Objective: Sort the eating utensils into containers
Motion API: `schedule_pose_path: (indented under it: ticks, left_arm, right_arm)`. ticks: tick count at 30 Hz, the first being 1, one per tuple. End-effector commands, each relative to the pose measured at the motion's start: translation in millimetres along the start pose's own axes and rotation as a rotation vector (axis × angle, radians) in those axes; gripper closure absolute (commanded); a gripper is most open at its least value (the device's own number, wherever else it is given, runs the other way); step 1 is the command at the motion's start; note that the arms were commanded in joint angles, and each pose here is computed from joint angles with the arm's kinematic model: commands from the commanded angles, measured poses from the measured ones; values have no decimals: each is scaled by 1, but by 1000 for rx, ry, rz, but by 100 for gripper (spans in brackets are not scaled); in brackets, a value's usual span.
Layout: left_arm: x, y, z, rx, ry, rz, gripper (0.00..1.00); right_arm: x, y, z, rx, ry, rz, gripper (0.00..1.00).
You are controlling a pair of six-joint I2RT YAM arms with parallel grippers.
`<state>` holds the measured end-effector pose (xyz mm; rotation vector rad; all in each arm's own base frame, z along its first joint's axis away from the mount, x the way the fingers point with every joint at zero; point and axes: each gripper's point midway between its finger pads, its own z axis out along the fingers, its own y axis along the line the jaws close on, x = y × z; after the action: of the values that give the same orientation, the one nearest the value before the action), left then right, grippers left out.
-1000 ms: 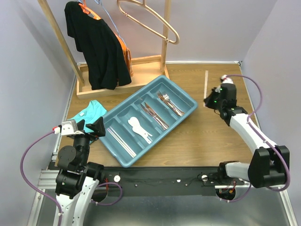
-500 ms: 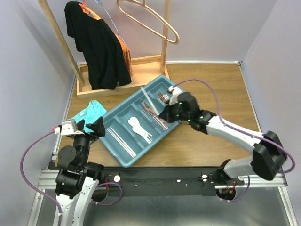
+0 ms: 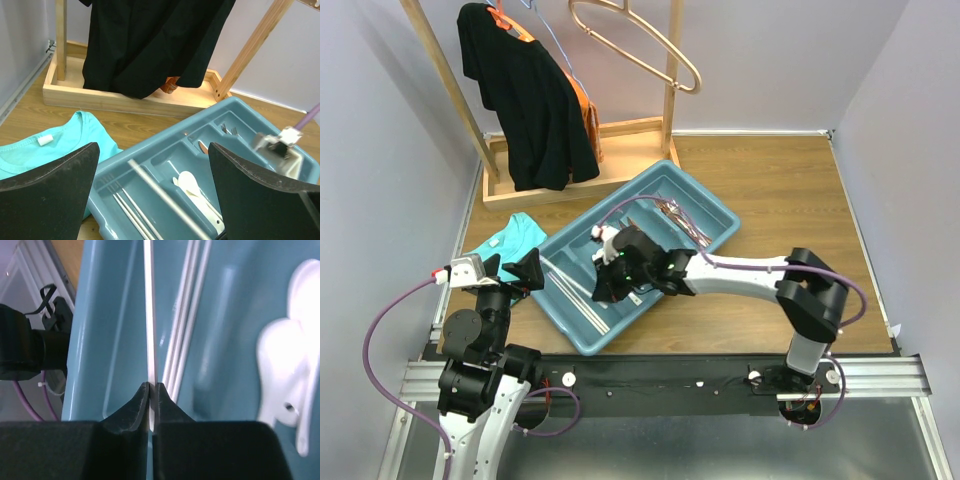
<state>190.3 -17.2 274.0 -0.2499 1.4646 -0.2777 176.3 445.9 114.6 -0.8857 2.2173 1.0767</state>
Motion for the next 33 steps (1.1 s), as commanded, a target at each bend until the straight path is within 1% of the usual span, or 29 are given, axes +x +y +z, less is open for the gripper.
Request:
schedule_pose_path:
  ticks: [1, 2, 5, 8, 9, 10, 11, 12, 14, 15, 16, 17, 18, 19, 20, 21, 22, 24, 25, 26, 27, 28, 29, 30, 31, 33]
  left_arm:
    - [-27, -4, -20, 46, -133, -22, 1]
    - [-26, -4, -20, 45, -129, -21, 1]
    - [-27, -5, -20, 48, -131, -19, 1]
    - [-28, -5, -21, 53, -134, -20, 1]
    - [-27, -5, -21, 51, -132, -20, 1]
    - [-27, -5, -21, 52, -133, -20, 1]
    - [-27, -5, -21, 51, -133, -19, 1]
    - [-28, -5, -21, 49, -134, -19, 1]
    - [-30, -5, -23, 50, -140, -21, 1]
    - [-29, -5, -23, 52, -138, -16, 1]
    - [-30, -6, -24, 56, -138, -11, 1]
    - [-29, -7, -24, 66, -135, -6, 1]
    - [-30, -8, -24, 72, -135, 2, 1]
    - [-32, -9, -25, 79, -137, 4, 1]
    - [-32, -10, -26, 85, -137, 9, 1]
    - [-31, -11, -27, 88, -129, 17, 1]
    - [-32, -10, -29, 89, -127, 25, 1]
    - [-34, -8, -33, 75, -120, 34, 1]
    - [-40, -8, -38, 79, -131, 49, 1]
    - [-41, -9, -40, 82, -128, 57, 1]
    - [-42, -8, -43, 80, -123, 68, 1]
    - [-44, -7, -45, 74, -126, 71, 1]
    - [-52, -7, -50, 72, -142, 74, 1]
    - [-52, -4, -52, 61, -138, 81, 1]
    - [-58, -3, -56, 52, -150, 82, 1]
    - [-59, 0, -59, 40, -149, 91, 1]
  right_arm:
    - [24, 24, 18, -49, 147, -37, 73]
    - [28, 25, 18, -43, 164, -42, 59]
    - [21, 25, 15, -26, 139, -55, 40]
    - [5, 16, 2, 55, 81, -83, 27]
    - [-4, 4, -1, 130, 43, -88, 25]
    - [-14, 2, -10, 164, 7, -100, 22]
    - [-17, -5, -16, 215, -2, -115, 18]
    - [-29, -24, -25, 329, -50, -141, 16]
    - [-42, -45, -46, 438, -87, -146, 12]
    - [-49, -59, -57, 510, -115, -135, 11]
    - [-58, -79, -70, 565, -140, -96, 11]
    - [-64, -88, -87, 598, -160, -59, 11]
    - [-68, -101, -99, 639, -189, 7, 11]
    - [-77, -129, -121, 698, -225, 80, 11]
    - [-84, -137, -142, 720, -270, 126, 11]
    - [-79, -154, -158, 755, -297, 188, 11]
    - [-80, -183, -184, 818, -345, 259, 11]
    - [-79, -202, -227, 862, -448, 351, 10]
    - [-78, -224, -257, 922, -500, 409, 9]
    - [-75, -229, -276, 948, -532, 438, 9]
    - [-77, -227, -300, 965, -593, 454, 9]
    - [-71, -239, -327, 1022, -634, 491, 9]
    - [-66, -241, -342, 1053, -652, 506, 7]
    - [-62, -244, -359, 1102, -680, 512, 7]
    - [-59, -240, -384, 1141, -741, 517, 5]
    - [-51, -234, -409, 1216, -785, 505, 3]
